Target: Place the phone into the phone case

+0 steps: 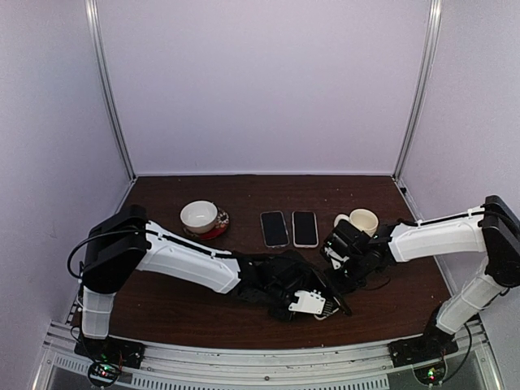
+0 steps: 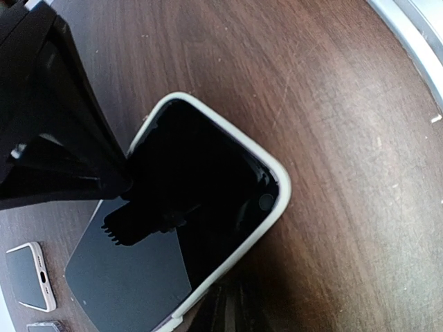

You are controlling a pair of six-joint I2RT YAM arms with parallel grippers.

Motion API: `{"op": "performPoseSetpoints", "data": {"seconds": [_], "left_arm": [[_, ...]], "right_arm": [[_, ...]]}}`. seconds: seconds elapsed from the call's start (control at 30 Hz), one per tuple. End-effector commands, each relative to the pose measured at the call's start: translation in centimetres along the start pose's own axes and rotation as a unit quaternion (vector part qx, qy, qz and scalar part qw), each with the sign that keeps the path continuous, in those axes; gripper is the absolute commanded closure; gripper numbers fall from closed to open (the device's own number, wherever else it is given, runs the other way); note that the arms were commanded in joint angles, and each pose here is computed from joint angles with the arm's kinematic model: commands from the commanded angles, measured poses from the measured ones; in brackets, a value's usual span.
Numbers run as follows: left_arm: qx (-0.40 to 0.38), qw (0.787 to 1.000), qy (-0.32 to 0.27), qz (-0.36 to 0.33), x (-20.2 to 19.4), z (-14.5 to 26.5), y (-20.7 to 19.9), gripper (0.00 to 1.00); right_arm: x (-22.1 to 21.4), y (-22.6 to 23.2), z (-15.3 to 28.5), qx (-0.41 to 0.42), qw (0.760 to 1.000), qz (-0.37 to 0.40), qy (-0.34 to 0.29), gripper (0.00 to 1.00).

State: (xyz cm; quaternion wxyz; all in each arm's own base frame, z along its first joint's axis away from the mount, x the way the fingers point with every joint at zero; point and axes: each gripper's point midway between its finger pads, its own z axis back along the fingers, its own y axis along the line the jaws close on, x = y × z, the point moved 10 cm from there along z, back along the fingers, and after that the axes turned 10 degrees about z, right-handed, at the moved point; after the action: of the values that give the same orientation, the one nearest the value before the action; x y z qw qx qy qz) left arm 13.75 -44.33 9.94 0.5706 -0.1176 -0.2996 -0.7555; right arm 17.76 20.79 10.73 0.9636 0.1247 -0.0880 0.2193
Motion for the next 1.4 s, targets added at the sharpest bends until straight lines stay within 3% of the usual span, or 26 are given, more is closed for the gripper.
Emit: {"op": "performPoseSetpoints", "data": {"seconds": [0.0,0.13,0.37,0.57,0.67,0.77,0.87,1.1,1.23,1.37], "left_arm": [[0.036,0.999,0.004,0.03,-1.3,-0.8,1.8,0.89],[0.039,0.999,0.006,0.034,-2.1,-0.3,2.0,0.89],[0.017,0.998,-0.03,0.058,-1.4,1.3,2.0,0.86],[-0.004,0.993,-0.072,0.096,-1.0,4.3,2.8,0.81],[-0.022,0.977,-0.104,0.183,-1.6,6.0,5.0,0.81],[-0.024,0.946,-0.115,0.303,-3.1,6.7,9.0,0.84],[-0.021,0.93,-0.105,0.352,-4.0,6.5,10.8,0.83],[-0.012,0.918,-0.058,0.392,-5.0,3.9,11.0,0.79],[-0.005,0.912,-0.055,0.408,-5.3,3.6,11.0,0.79],[0.003,0.909,-0.047,0.414,-5.5,3.9,10.9,0.79]], "right_arm": [[-7.7,0.0,-7.9,0.016,0.981,-0.008,0.191,1.0],[-7.0,0.0,-6.7,0.003,0.981,0.005,0.194,1.0],[-0.5,1.2,0.5,-0.029,0.99,0.065,0.124,0.92],[2.3,1.1,3.4,-0.021,0.995,0.067,0.069,0.86],[3.3,1.3,3.9,-0.005,0.997,0.062,0.039,0.8],[4.7,1.4,4.0,0.011,0.998,0.062,0.006,0.72],[6.4,1.1,3.4,0.027,0.998,0.06,-0.019,0.63],[8.5,0.5,1.3,0.027,0.997,0.068,0.002,0.75],[6.7,-0.2,-1.3,0.024,0.997,0.05,0.048,0.87],[4.2,-1.6,-4.0,-0.049,0.993,0.041,0.103,0.93]]}}
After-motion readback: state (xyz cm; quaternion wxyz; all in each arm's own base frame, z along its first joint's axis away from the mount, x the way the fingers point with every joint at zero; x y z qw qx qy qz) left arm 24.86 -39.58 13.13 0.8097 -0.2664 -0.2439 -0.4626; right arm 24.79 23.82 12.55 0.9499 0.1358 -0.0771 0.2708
